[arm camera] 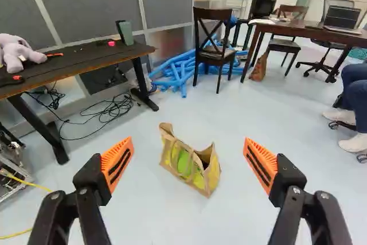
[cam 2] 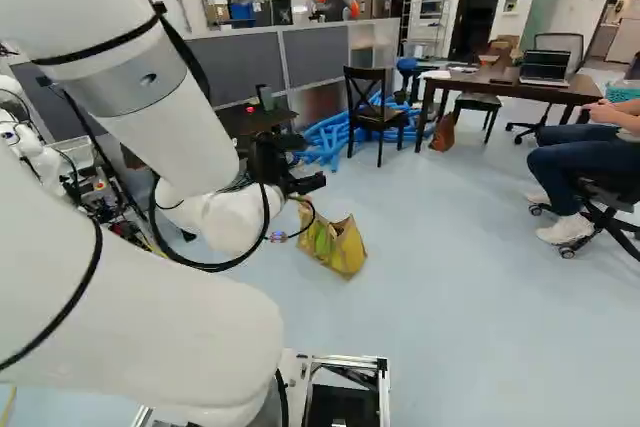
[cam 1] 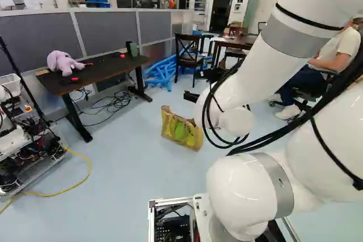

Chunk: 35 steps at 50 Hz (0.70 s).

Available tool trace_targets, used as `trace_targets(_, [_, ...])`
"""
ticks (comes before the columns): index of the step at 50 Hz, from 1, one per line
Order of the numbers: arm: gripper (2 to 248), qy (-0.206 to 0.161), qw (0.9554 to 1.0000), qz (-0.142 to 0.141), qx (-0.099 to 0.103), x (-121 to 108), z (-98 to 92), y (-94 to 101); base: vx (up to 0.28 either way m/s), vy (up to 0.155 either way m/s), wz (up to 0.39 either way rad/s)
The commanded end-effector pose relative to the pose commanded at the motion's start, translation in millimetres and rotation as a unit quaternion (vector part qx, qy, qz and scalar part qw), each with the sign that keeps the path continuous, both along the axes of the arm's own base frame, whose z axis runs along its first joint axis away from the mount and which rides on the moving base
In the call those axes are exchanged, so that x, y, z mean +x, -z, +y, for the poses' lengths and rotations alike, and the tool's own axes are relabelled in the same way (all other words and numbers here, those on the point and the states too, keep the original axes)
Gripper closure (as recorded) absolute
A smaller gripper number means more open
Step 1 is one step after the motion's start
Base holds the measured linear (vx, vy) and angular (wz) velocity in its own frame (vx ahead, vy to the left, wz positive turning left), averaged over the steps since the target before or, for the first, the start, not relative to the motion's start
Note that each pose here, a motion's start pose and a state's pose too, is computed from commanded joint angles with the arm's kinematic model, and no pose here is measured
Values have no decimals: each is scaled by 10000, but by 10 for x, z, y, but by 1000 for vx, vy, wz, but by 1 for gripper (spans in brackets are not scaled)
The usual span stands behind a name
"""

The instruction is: Pick up the bag on the ground and place it on the table

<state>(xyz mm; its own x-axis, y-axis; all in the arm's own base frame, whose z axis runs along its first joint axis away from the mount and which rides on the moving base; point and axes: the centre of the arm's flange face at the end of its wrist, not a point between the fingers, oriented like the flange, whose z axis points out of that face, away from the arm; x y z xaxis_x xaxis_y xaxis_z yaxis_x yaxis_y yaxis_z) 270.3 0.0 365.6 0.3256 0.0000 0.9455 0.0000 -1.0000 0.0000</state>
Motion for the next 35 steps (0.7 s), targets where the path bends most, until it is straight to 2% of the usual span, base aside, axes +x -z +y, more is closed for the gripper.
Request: trace_targets(35, [3, 0, 10000, 0, 0, 0, 0, 0, 86, -11, -6])
